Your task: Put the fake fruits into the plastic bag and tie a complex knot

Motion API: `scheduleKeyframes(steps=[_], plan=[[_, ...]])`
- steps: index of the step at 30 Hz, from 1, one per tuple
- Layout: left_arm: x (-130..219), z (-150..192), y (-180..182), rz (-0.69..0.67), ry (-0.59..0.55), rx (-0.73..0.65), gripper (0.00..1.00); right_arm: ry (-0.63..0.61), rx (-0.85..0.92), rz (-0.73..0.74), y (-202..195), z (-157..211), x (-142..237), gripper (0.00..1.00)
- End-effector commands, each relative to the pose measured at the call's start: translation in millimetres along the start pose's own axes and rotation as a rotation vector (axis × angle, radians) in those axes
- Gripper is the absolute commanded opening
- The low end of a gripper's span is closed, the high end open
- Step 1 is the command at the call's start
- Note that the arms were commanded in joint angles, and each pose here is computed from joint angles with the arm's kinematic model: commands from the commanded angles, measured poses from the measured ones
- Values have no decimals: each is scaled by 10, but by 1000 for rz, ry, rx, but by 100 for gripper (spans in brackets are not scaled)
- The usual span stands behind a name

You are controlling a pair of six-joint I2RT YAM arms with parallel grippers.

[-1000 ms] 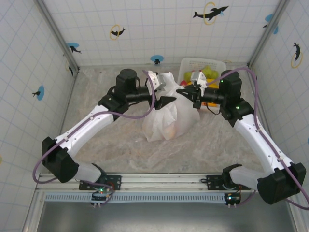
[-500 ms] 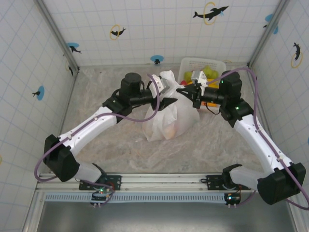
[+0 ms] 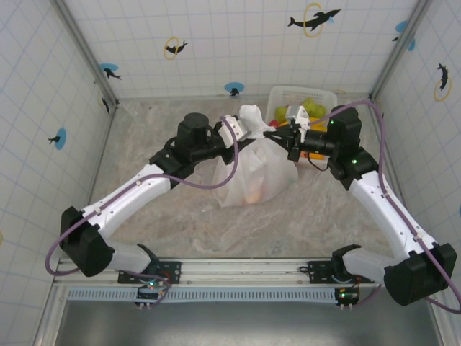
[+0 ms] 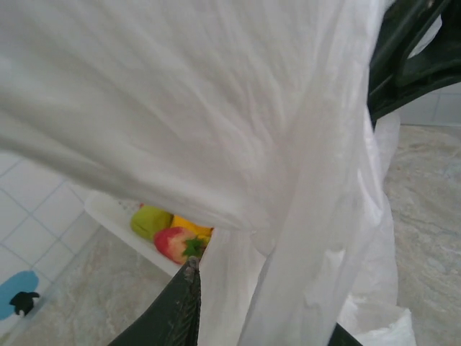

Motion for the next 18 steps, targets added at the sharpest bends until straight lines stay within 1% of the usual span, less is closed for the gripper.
scheduleKeyframes(steps=[1,5,9,12,14,16,18], plan=[[99,-31,57,-61,0,-35,27,-1,7,9,32,10,57,0],[111,-104,19,-35,-30,-45,21,3,1,8,31,30,45,0],[91,-123,-45,11,-49,-48,21,4,0,10,21,39,41,0],[67,-128,-89,46,-61,-43,26,0,2,15,18,28,45,0],[48,-129,-153,92,-71,-35,33,-3,1,20,9,20,45,0],[20,-118,-225,130,-77,-27,43,-5,0,22,5,17,41,0],[-25,-91,-286,121,-70,-42,54,-6,2,22,7,18,39,0]])
Point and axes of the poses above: each hand's point on the last joint's axis, 136 mm out from that joint toward the fingers, its own x axis back along the fingers, its own y axis along the line the jaws close on, z = x × y, the point moved 3 cm from there along x, back along the fingers, and after that the axes turned 5 degrees about x, right-handed, at the moved point
